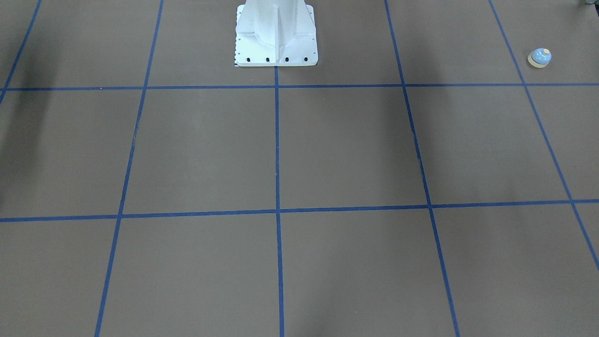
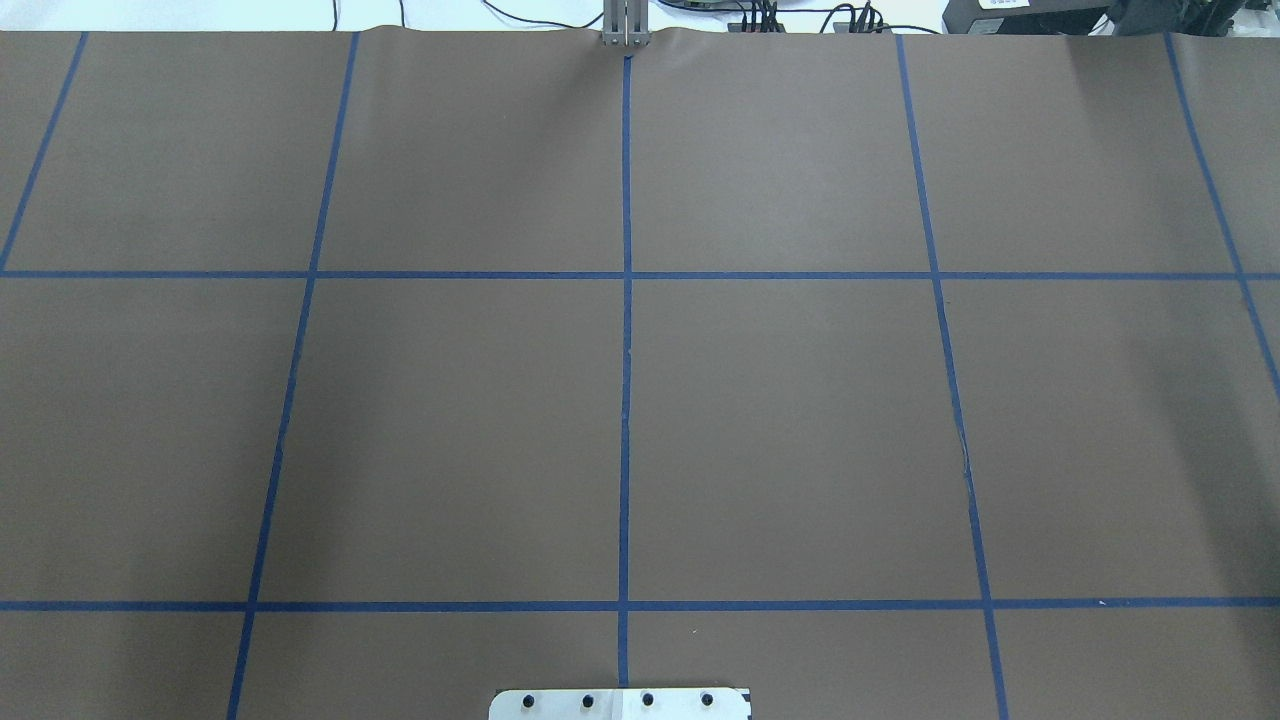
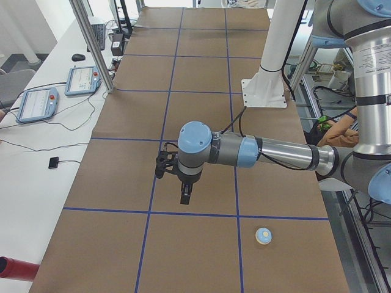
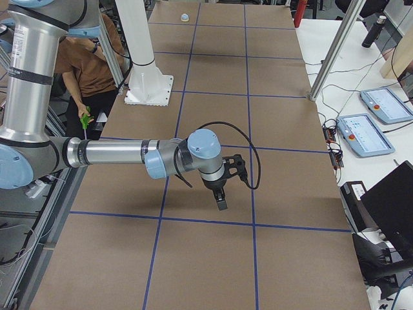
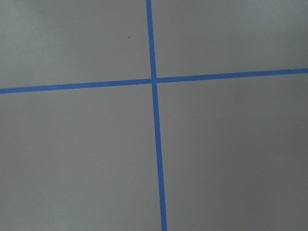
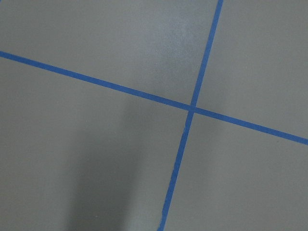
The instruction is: Place and press bell with both arms
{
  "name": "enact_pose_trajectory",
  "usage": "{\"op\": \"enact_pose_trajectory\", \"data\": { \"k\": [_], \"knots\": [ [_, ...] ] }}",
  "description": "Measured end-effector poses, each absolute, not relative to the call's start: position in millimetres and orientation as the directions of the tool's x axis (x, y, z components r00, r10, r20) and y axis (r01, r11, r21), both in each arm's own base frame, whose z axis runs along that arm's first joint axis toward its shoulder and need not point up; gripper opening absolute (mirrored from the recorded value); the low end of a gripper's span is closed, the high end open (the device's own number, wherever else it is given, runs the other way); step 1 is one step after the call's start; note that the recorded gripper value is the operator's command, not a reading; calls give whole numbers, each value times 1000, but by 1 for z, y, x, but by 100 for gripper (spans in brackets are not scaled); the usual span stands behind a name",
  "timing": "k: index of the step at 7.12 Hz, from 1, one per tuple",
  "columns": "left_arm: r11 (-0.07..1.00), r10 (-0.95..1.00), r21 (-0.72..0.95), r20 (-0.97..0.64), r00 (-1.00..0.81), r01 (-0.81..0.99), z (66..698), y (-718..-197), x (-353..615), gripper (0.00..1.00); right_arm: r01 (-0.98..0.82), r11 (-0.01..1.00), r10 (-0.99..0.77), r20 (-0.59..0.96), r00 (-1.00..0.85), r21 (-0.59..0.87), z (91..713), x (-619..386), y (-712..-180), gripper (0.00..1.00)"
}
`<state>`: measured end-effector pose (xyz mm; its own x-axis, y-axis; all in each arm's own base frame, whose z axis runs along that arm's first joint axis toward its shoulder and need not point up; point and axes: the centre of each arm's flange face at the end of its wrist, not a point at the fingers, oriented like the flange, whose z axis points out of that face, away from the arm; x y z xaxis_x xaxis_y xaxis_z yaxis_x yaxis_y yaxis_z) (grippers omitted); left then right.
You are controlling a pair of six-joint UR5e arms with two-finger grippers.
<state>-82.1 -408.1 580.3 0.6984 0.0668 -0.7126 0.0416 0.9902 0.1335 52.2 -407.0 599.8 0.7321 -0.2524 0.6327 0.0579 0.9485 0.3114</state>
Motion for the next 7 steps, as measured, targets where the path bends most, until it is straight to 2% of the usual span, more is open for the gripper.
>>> {"op": "enact_pose_trajectory", "data": {
  "k": [4, 7],
  "knots": [
    [998, 5, 47, -720, 694, 42, 627, -425, -83, 100, 47, 948, -255, 661, 706, 315, 590, 50, -409, 100],
    [998, -1, 40, -725, 688, 44, 638, -415, -81, 100, 45, 946, -262, 679, 686, 321, 584, 48, -418, 100]
  ]
}}
